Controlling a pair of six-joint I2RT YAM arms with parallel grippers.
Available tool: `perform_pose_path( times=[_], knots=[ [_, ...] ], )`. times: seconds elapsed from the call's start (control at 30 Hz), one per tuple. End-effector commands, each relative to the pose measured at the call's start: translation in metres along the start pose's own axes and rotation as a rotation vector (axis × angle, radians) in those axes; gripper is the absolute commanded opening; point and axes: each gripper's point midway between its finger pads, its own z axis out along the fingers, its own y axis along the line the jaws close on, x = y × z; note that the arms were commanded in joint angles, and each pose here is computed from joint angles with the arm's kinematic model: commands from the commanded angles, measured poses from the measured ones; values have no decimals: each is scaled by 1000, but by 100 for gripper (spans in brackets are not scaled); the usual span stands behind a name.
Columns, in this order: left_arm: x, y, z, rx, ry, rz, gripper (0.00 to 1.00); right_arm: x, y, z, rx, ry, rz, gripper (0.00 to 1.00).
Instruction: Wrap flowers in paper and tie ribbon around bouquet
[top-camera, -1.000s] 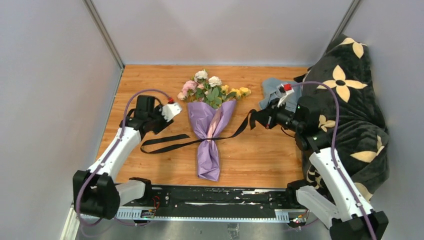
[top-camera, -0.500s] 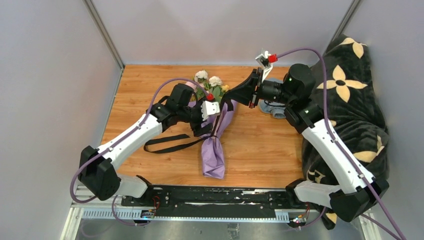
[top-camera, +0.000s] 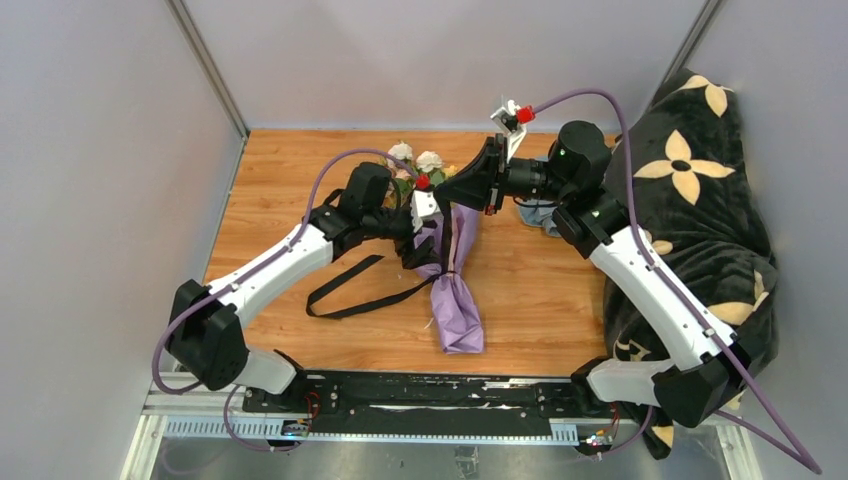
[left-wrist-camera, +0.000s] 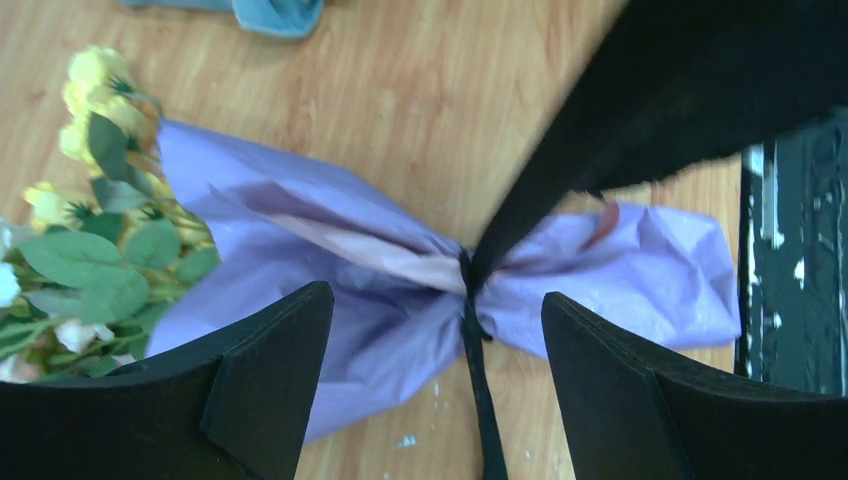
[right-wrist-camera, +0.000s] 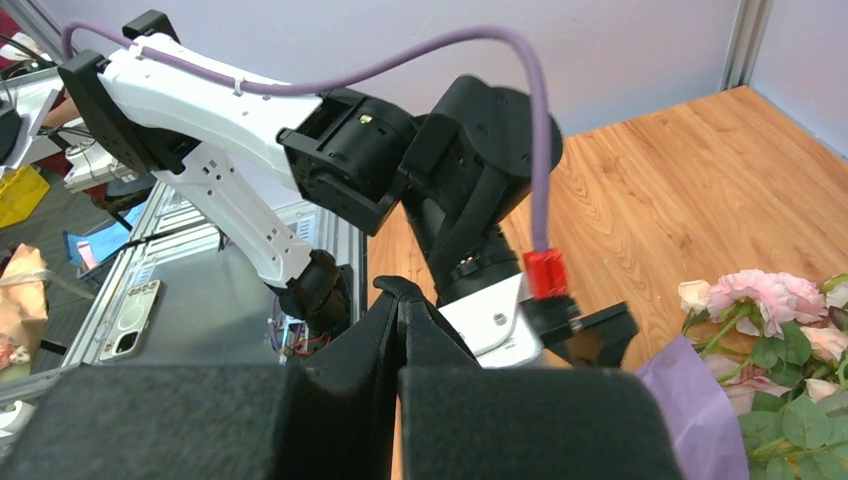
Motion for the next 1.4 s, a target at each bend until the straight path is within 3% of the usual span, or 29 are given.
perform_pose_path(
  times=[0.0, 0.2, 0.27, 0.3, 0.33, 0.4, 0.43, 0.5, 0.63, 0.7, 0.8, 0.9, 1.0, 1.17, 1.37],
  knots=[
    [-38, 16, 10, -7, -106, -51, 87, -2, 16, 3, -73, -10, -33, 0],
    [-36, 26, 26, -1, -112, -93, 86, 6, 21, -1, -94, 2, -40, 0],
    [-38, 27, 30, 14, -105, -110, 77, 8, 21, -1, -94, 7, -38, 0],
    [-43, 26, 31, 34, -111, -113, 66, 10, 20, -2, -85, 11, -44, 0],
    [-46, 22, 30, 59, -117, -114, 48, 13, 18, -3, -69, 20, -40, 0],
    [-50, 16, 27, 83, -130, -106, 4, 28, 8, -9, -6, 63, -32, 2],
    [-51, 16, 25, 74, -132, -100, 0, 36, -1, -12, 47, 85, -33, 13],
    [-49, 20, 20, 33, -116, -90, 0, 71, -29, -27, 220, 194, 0, 32],
    [-35, 34, 18, -65, -59, -120, 0, 186, -72, -72, 515, 440, 155, 39],
    [-30, 38, 19, -87, -50, -144, 0, 228, -64, -74, 483, 470, 241, 39],
    [-24, 38, 23, -92, -42, -173, 0, 273, -17, -56, 254, 444, 243, 39],
    [-20, 39, 25, -99, -41, -203, 0, 281, -7, -42, 179, 321, 113, 40],
    [-25, 39, 25, -103, -56, -232, 0, 292, -21, -42, 219, 292, 74, 40],
    [-50, 27, 16, -57, -119, -296, 0, 319, -46, -36, 274, 373, 79, 39],
    [-71, 12, 8, 10, -166, -343, 0, 378, -67, -48, 375, 496, 180, 27]
  ],
)
